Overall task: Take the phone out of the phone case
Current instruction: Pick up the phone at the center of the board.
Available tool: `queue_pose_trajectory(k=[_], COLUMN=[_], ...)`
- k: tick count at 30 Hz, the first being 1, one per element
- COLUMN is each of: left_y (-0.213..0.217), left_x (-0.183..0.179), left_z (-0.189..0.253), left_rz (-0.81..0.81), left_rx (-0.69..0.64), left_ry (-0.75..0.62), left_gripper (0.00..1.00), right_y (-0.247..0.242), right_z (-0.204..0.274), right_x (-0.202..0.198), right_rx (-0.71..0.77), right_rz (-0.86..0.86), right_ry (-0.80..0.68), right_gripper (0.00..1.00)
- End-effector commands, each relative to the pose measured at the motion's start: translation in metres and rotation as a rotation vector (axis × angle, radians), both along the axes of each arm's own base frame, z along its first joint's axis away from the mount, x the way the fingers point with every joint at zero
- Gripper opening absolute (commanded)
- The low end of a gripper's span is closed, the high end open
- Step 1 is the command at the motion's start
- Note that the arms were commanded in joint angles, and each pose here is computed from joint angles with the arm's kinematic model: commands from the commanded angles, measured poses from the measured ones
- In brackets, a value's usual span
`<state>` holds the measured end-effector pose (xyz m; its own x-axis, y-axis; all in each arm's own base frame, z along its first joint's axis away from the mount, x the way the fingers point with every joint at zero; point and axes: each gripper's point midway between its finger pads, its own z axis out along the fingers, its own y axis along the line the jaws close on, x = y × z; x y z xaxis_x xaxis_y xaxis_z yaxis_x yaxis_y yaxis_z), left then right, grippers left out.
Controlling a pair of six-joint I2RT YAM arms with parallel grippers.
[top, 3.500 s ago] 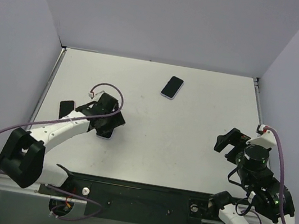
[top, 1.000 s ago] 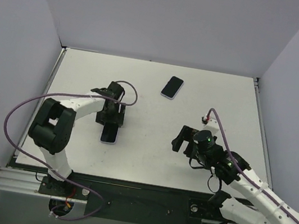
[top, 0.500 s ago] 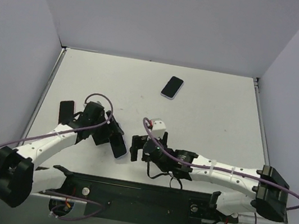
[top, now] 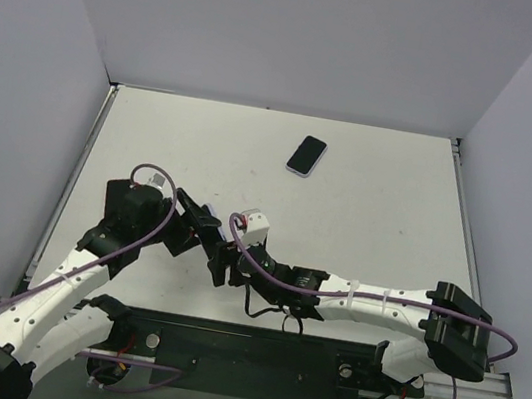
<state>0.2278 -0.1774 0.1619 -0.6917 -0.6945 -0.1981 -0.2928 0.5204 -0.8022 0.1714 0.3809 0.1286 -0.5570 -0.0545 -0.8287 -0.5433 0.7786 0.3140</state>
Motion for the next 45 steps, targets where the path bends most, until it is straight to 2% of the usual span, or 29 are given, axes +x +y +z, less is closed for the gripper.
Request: queue_pose_trajectory(k=[1,2,5,6,7,8,10,11,12,13,14,15,16,21,24,31,35,41,45], left_y=[-0.015,-0.015,-0.015,-0.012,-0.011,-0.011,-0.011,-0.009,-0.008,-0.006,-0.005,-0.003,-0.001,0.018,0.019,-0.017,-0.026,-0.038,-0.05], left_x=[-0.002,-0.003,-0.005,-0.006,-0.006,-0.008,-0.011,-0.011,-0.012,-0.012,-0.014,-0.016,-0.016,-0.025,-0.028,-0.034,-0.024,-0.025,-0.027], left_z=[0.031,0.035,0.043,0.043,0.044,0.044,0.047,0.051,0.053,0.059,0.065,0.074,0.078,0.113,0.116,0.152,0.136,0.146,0.151], left_rz=[-0.032,-0.035,-0.039,-0.03,-0.03,-0.034,-0.057,-0.071,-0.079,-0.09,-0.099,-0.092,-0.083,-0.016,-0.009,-0.167,-0.174,-0.194,-0.221], left_rx=[-0.135,-0.14,-0.143,-0.132,-0.124,-0.124,-0.114,-0.085,-0.072,-0.058,-0.058,-0.066,-0.063,-0.08,-0.106,-0.374,-0.375,-0.469,-0.53], left_ry=[-0.05,-0.059,-0.087,-0.086,-0.09,-0.093,-0.111,-0.143,-0.162,-0.196,-0.232,-0.274,-0.299,-0.484,-0.522,-0.671,-0.563,-0.582,-0.592], left_gripper=[0.0,0.0,0.0,0.0,0.0,0.0,0.0,0.29,0.42,0.59,0.66,0.76,0.81,0.84,0.84,0.84,0.84,0.82,0.77], right_y=[0.018,0.018,0.018,0.018,0.017,0.017,0.019,0.019,0.021,0.02,0.023,0.019,0.02,-0.008,-0.024,-0.04,-0.045,-0.047,-0.045], right_z=[0.016,0.017,0.017,0.018,0.019,0.021,0.025,0.025,0.037,0.033,0.044,0.041,0.054,0.076,0.091,0.137,0.155,0.169,0.178], right_x=[0.004,0.004,0.009,0.009,0.011,0.011,0.009,0.005,0.007,0.002,-0.001,0.0,-0.002,0.012,0.007,-0.002,-0.008,-0.014,-0.016], right_rx=[0.051,0.046,0.042,0.051,0.059,0.075,0.117,0.143,0.202,0.224,0.284,0.307,0.373,0.597,0.702,0.864,0.913,0.992,1.038], right_rz=[0.034,0.031,0.011,0.007,-0.008,-0.012,-0.009,0.0,0.0,0.012,0.031,0.024,0.044,0.0,0.018,0.07,0.092,0.124,0.143], right_ry=[-0.026,-0.026,-0.031,-0.034,-0.032,-0.032,-0.024,0.0,-0.005,0.026,0.035,0.058,0.066,0.153,0.186,0.21,0.215,0.23,0.242], right_gripper=[0.58,0.51,0.37,0.26,0.2,0.03,0.0,0.0,0.0,0.0,0.0,0.0,0.0,0.0,0.0,0.0,0.0,0.0,0.0])
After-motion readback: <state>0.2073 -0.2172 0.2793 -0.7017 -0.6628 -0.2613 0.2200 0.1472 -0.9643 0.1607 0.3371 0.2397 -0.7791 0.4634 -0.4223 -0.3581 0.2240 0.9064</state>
